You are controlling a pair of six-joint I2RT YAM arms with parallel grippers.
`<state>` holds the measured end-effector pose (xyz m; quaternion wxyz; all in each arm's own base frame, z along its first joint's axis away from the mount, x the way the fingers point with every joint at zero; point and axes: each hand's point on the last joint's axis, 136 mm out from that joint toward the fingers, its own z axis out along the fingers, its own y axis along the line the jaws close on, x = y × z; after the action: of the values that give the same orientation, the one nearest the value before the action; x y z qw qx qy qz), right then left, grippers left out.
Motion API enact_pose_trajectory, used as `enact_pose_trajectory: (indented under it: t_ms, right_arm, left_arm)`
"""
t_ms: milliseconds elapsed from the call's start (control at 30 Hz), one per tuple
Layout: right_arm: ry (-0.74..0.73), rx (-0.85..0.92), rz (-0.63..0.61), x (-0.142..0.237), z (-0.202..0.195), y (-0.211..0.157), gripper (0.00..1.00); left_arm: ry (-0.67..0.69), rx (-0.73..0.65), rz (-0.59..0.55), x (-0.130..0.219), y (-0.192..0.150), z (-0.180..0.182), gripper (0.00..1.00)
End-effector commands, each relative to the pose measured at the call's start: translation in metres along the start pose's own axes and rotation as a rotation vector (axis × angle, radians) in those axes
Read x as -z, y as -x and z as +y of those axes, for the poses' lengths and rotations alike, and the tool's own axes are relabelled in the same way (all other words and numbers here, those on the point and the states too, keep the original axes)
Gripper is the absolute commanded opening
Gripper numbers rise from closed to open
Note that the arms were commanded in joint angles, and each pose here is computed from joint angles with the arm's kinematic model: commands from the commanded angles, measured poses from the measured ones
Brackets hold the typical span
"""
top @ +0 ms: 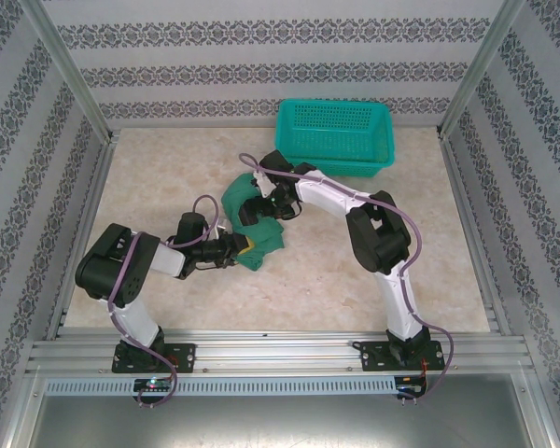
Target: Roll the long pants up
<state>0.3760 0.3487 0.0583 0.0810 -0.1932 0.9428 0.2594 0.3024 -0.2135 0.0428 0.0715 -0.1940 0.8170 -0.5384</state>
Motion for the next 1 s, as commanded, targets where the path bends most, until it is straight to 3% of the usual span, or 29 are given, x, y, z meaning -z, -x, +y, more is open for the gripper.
enact_pose_trajectory:
  t_ms: [0,233,633,967]
  right_arm:
    - [0.002,-0.087,0.023,-0.011,-0.023,-0.011,0.98]
    - [0.115,-0.085,0.064,-0.016,-0.016,0.003,0.98]
    - [0.032,0.047,0.165,-0.028,-0.011,-0.017,0.98]
    - [0.216,0.002,0.176,-0.038,0.015,-0.027,0.98]
  left_arm:
    - [0.063,0.052,0.042,-0.003,-0.011,0.022,0.19]
    - [0.068,0.025,0.055,0.000,-0.013,0.017,0.19]
    - [0.065,-0.016,0.111,-0.002,-0.016,0.011,0.19]
    - [0.116,-0.134,0.180,0.004,-0.017,-0.012,0.19]
